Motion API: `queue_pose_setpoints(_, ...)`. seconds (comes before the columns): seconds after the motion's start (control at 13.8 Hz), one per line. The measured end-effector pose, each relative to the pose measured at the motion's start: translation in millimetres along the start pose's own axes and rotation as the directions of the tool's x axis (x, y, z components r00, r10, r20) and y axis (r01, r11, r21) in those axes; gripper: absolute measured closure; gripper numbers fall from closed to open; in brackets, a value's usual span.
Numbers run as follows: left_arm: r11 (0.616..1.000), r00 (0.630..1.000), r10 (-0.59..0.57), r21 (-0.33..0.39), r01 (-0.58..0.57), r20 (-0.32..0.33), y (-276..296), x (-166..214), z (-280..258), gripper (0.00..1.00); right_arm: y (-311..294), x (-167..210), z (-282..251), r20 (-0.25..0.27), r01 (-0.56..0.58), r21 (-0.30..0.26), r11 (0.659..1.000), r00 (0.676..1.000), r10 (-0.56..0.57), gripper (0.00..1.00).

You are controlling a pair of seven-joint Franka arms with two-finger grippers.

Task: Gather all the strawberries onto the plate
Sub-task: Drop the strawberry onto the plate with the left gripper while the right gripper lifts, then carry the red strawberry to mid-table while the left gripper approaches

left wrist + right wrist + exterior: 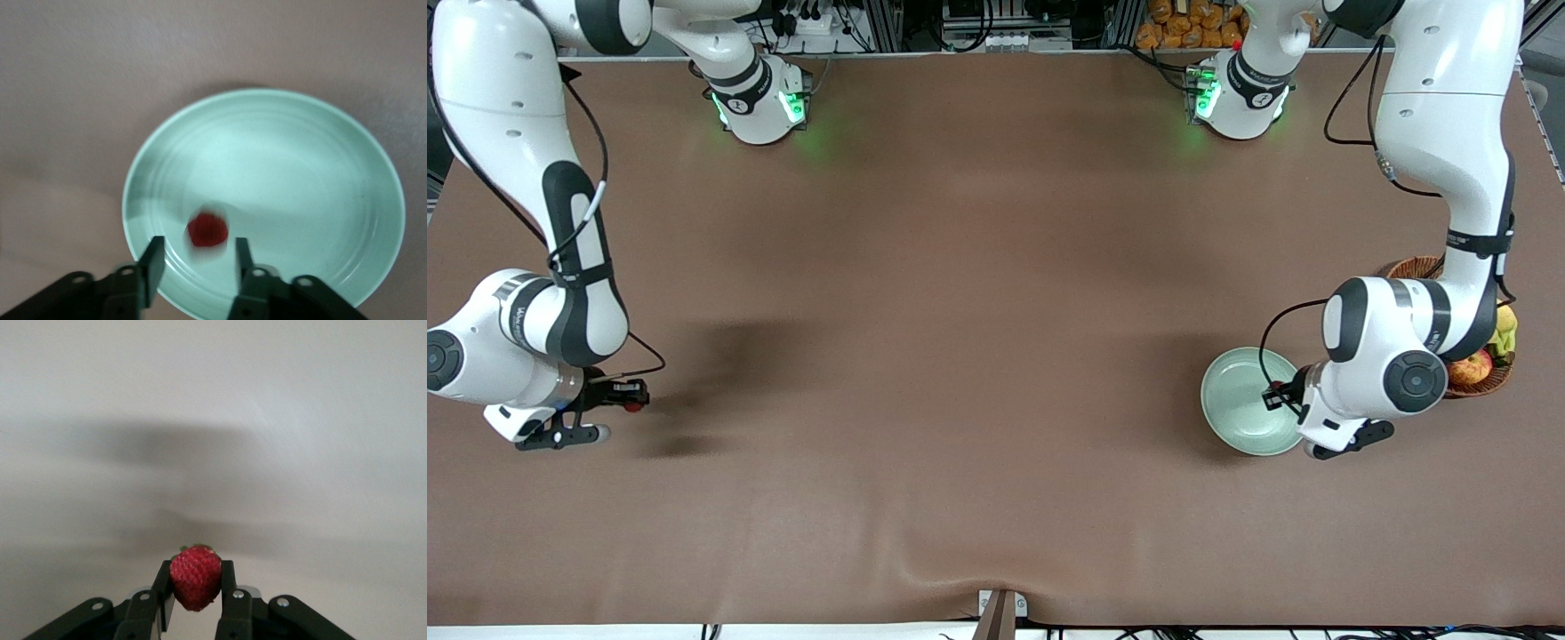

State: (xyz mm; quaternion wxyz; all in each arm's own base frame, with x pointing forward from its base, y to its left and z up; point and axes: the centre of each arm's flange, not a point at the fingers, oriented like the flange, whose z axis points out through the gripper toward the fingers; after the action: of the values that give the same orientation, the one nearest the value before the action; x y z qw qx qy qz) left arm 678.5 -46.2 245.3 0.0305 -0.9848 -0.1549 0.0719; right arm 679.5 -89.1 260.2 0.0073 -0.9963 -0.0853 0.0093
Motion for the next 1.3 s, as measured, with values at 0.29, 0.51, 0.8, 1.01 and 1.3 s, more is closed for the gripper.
queue_pose_setpoints(0.29, 0.999, 0.996, 0.01, -0.036, -0.013, -0.092, -5.9, 0.2, -73.4, 0.04, -104.6, 35.0, -3.0, -0.057, 0.089, 0.085, 0.992, 0.995, -0.085, 0.69)
queue_pose_setpoints(0.51, 0.998, 0.99, 0.042, -0.047, -0.049, -0.135, -7.8, -19.3, -140.0, 0.0, -171.2, 45.4, 17.3, -0.067, 0.151, 0.15, 0.977, 0.988, -0.142, 0.69)
queue_pose_setpoints(0.8, 0.996, 0.984, 0.067, -0.05, -0.076, -0.166, -17.7, -41.7, -197.6, 0.0, -247.7, 52.3, 26.0, -0.088, 0.199, 0.26, 0.945, 0.979, -0.182, 0.69)
queue_pose_setpoints(1.01, 0.996, 0.989, 0.08, -0.035, -0.085, -0.123, -17.1, -57.8, -214.5, 0.0, -309.4, 53.2, 27.2, -0.075, 0.165, 0.296, 0.941, 0.986, -0.15, 0.69)
queue_pose_setpoints(1.3, 0.995, 0.991, 0.1, -0.023, -0.102, -0.084, -7.7, -64.4, -207.0, 0.0, -427.0, 39.5, 23.6, -0.077, 0.053, 0.304, 0.951, 0.997, -0.03, 0.69)
